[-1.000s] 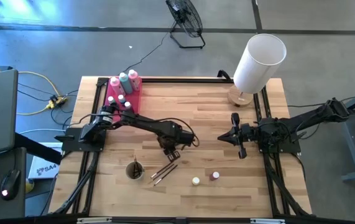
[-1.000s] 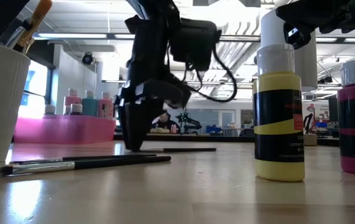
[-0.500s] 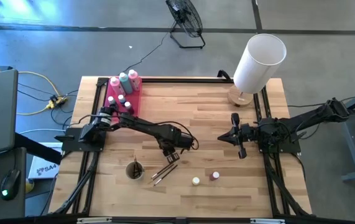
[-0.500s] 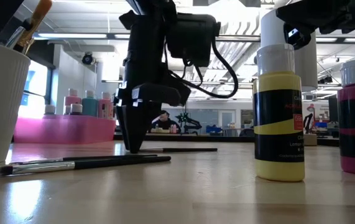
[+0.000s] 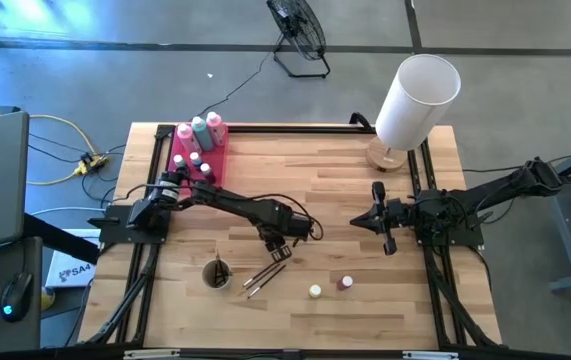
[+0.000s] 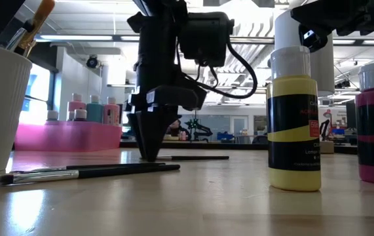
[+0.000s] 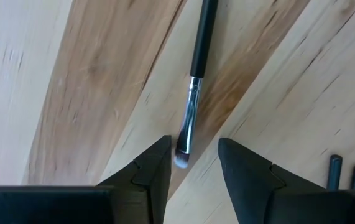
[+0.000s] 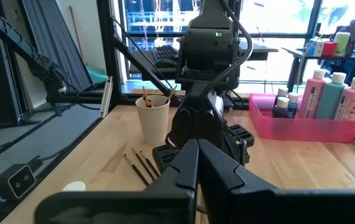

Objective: Pick & Place Paint Supplies
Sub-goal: Put the silver paintbrush into the light brown cup

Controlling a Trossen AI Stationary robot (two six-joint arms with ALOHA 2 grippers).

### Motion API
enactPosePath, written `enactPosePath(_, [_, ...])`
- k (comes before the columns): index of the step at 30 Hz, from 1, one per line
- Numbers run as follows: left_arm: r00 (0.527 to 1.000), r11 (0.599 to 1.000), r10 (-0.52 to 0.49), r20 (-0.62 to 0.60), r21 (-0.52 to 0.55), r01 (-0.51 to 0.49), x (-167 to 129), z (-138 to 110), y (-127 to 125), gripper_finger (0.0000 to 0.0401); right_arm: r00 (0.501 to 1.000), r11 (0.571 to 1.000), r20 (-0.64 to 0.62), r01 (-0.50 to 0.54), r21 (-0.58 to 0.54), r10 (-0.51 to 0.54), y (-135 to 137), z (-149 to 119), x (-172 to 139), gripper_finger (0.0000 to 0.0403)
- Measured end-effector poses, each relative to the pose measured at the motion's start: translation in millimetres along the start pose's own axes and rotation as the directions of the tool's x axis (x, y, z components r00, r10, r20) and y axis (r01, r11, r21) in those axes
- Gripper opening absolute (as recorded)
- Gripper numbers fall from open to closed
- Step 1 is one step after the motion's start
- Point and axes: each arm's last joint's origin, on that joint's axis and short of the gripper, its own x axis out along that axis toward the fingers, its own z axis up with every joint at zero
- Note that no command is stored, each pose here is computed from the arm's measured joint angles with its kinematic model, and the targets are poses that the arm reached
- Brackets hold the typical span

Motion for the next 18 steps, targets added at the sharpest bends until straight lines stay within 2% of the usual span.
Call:
enactPosePath(7, [1.000,1.000,-0.017,-0.009,-0.002,0.017,0.3,0.4,-0.1,0.0133,1.000,1.000,0.000,0.000,0.000,0.000,0.0,0.0,0.0,0.0003])
enactPosePath(18, [1.000,1.000,-0.024,-0.005,-0.009,0.024,0.3,0.9,-0.9,0.0066,1.000,1.000,0.000,0.000,0.000,0.000,0.0,0.0,0.0,0.0003])
